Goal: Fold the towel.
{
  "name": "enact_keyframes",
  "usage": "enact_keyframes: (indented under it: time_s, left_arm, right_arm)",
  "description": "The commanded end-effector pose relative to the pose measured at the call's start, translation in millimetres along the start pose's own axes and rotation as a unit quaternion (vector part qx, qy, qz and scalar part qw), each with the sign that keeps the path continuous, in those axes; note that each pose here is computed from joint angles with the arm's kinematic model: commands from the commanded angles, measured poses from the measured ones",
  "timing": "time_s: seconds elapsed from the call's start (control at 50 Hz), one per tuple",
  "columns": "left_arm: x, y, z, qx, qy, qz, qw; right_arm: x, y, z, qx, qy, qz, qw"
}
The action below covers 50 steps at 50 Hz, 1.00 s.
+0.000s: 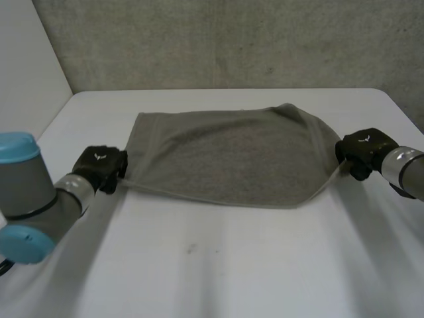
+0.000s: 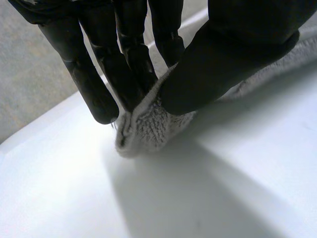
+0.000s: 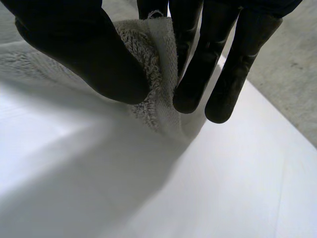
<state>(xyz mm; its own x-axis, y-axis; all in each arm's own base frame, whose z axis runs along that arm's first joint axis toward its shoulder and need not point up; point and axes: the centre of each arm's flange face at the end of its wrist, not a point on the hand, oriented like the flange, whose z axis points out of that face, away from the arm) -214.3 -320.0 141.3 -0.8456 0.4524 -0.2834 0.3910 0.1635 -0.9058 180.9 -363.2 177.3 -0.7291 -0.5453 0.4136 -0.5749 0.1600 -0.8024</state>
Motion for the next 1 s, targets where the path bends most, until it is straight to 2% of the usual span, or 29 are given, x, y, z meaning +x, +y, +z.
enact_keyframes:
  time_s: [0.02, 0.04, 0.06, 0.12, 0.14, 0.16, 0.2, 0.26, 0.34, 0.44, 0.48, 0.5, 0.64, 0.78, 0.92, 1.0]
  left_arm:
    - [4, 5, -54, -0.048, 0.008, 0.041, 0.998]
    - [8, 6, -68, -0.063, 0.015, 0.049, 0.997]
    - [11, 4, -87, -0.081, 0.023, 0.057, 0.995]
    - [14, 0, -108, -0.096, 0.032, 0.065, 0.993]
    - [16, -3, -125, -0.109, 0.040, 0.075, 0.990]
    - [18, -7, -140, -0.117, 0.050, 0.081, 0.989]
    - [20, -11, -151, -0.115, 0.059, 0.088, 0.988]
    - [22, -20, -159, -0.094, 0.072, 0.104, 0.988]
    - [14, -29, -155, -0.075, 0.064, 0.108, 0.989]
    - [-2, -36, -131, -0.058, 0.042, 0.106, 0.992]
    - [-6, -35, -104, -0.051, 0.044, 0.107, 0.992]
    - [-6, -35, -104, -0.051, 0.044, 0.107, 0.992]
    - [-7, -38, -31, -0.027, 0.055, 0.091, 0.994]
    - [-13, -41, 29, -0.002, 0.049, 0.073, 0.996]
    - [-16, -36, 84, 0.013, 0.009, 0.080, 0.997]
    - [-16, -35, 98, 0.022, -0.001, 0.083, 0.996]
  right_arm:
    - [3, 10, -59, -0.078, -0.026, -0.041, 0.996]
    - [3, 10, -60, -0.078, -0.026, -0.041, 0.996]
    - [3, 19, -75, -0.110, -0.040, -0.059, 0.991]
    - [2, 21, -110, -0.150, -0.066, -0.101, 0.981]
    - [0, 17, -126, -0.155, -0.070, -0.121, 0.978]
    - [0, 17, -126, -0.155, -0.070, -0.121, 0.978]
    - [1, 7, -142, -0.142, -0.064, -0.137, 0.978]
    - [3, 4, -142, -0.129, -0.063, -0.132, 0.981]
    - [8, -8, -135, -0.069, -0.059, -0.100, 0.991]
    - [16, 3, -104, -0.040, -0.056, -0.051, 0.996]
    - [23, 8, -91, -0.038, -0.043, -0.041, 0.998]
    - [28, 13, -79, -0.040, -0.031, -0.030, 0.998]
    - [21, 12, -30, -0.034, -0.015, -0.013, 0.999]
    - [34, 9, 24, 0.025, 0.048, 0.022, 0.998]
    - [39, 1, 50, 0.069, 0.096, 0.021, 0.993]
    - [41, -1, 68, 0.085, 0.127, 0.010, 0.988]
